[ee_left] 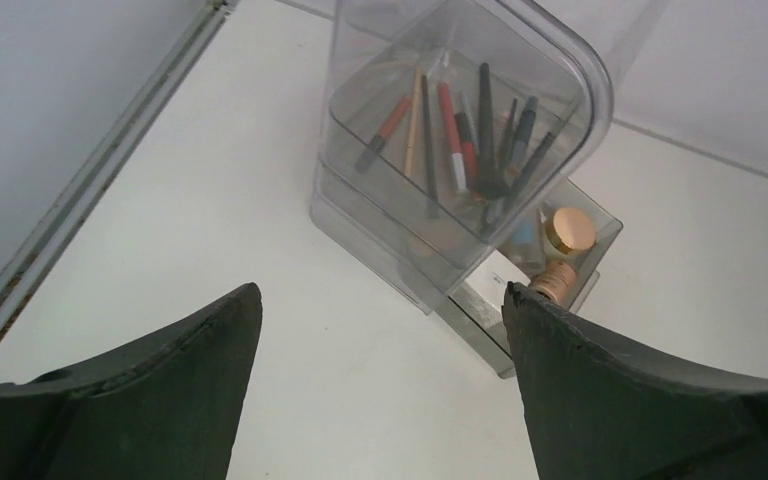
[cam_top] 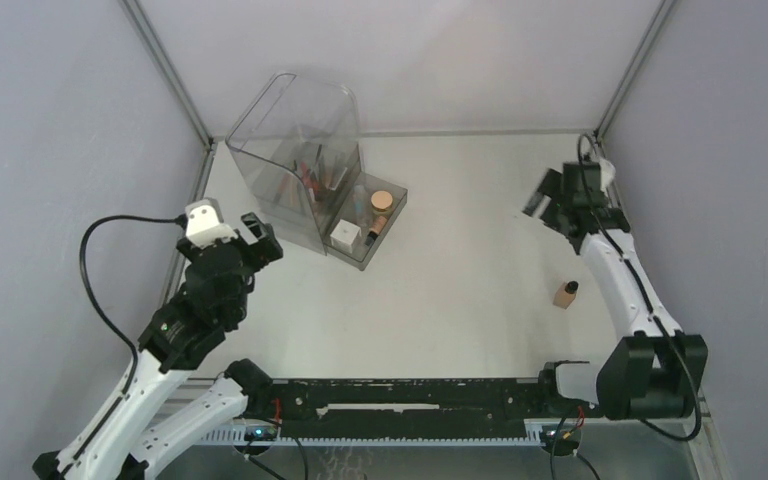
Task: Organize the makeup
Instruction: Pick up the makeup from the center of the board.
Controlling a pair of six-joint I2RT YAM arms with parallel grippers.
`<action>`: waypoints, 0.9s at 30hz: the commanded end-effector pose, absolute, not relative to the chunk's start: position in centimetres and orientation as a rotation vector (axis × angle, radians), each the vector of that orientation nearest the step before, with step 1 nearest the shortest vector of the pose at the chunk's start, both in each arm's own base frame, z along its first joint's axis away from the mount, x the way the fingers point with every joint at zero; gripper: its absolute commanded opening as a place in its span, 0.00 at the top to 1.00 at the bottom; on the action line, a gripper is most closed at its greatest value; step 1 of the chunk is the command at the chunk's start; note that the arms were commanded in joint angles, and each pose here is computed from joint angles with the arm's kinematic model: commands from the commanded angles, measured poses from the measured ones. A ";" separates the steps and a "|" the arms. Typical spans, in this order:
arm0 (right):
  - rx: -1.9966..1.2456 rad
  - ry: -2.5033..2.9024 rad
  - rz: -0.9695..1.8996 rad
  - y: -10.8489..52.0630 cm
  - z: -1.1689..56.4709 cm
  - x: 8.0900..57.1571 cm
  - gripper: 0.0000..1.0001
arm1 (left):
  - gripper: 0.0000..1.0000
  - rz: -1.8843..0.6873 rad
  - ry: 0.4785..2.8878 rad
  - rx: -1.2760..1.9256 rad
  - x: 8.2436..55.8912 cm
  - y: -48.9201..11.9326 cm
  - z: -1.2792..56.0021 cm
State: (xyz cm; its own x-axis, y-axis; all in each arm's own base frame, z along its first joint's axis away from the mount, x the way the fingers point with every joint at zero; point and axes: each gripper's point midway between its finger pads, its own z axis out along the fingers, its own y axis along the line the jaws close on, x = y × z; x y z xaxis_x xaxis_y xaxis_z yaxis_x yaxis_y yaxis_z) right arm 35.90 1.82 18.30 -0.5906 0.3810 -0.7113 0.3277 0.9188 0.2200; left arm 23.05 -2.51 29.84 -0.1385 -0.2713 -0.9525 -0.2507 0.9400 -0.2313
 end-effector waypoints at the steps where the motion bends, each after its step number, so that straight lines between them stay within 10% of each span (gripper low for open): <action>1: 0.881 2.240 -0.136 -4.7 15.7 29.0 0.04 | 0.07 -0.109 1.720 -0.332 24.6 -5.1 30.6; 17: 0.954 2.401 -0.094 -5.3 8.4 24.2 0.04 | 0.06 -0.124 1.733 -0.306 25.3 -6.0 29.7; 27: 0.978 2.489 -0.180 -5.4 5.7 24.0 0.22 | 0.06 -0.107 1.727 -0.318 25.0 -5.4 29.5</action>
